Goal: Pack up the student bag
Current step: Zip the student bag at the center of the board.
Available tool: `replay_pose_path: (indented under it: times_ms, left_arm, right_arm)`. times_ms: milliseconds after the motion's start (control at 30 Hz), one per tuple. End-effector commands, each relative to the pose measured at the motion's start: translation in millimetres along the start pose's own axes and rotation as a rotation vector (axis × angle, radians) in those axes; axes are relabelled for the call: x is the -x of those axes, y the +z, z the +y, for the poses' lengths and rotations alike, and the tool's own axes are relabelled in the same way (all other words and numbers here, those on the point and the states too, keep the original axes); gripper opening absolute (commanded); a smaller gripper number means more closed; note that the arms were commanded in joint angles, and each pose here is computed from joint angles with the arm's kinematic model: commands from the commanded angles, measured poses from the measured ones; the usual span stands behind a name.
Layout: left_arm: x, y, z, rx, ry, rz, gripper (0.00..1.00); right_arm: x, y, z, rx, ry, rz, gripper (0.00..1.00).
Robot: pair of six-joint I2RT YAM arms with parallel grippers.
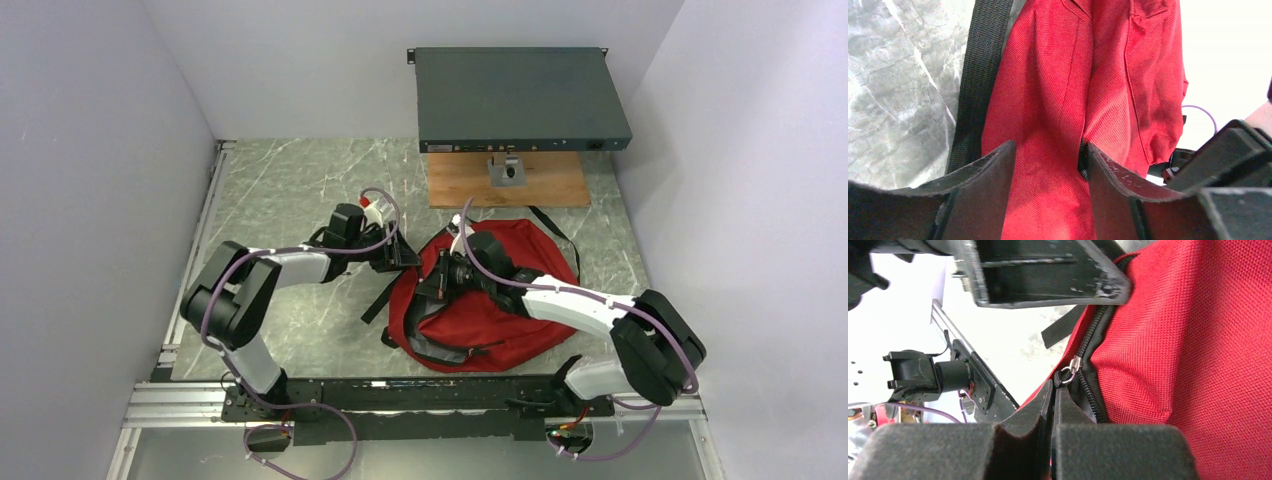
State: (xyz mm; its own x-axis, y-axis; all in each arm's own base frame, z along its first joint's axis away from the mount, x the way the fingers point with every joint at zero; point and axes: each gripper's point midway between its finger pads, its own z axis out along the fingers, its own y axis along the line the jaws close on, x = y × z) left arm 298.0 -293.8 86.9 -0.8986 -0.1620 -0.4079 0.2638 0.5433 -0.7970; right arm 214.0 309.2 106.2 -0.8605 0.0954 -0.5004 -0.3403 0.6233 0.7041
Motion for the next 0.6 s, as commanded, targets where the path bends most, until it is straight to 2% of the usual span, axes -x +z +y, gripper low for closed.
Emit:
replay_pose_path:
  times_ms: [0, 100, 300, 567]
  left_arm:
    - [8.4, 13.9, -13.9, -0.056, 0.025, 0.004, 0.56]
    - [5.0, 20.2, -19.2, -0.079, 0.030, 0.014, 0.44]
    - [11.2, 21.3, -16.1, -0.040, 0.048, -0.004, 0.00]
    - [32.5, 27.7, -14.8, -0.023, 0.084, -0.011, 0.00]
  right_arm:
    - [21.5, -9.1, 24.6, 0.041, -0.049, -0.040, 0.00]
    - [21.5, -8.1, 27.8, 0.031, -0.060, -0.028, 0.00]
    - [7.3, -10.2, 41.4, 0.008, -0.088, 0.034, 0.00]
    - [-57.9, -15.4, 93.5, 0.090, -0.115, 0.273, 0.00]
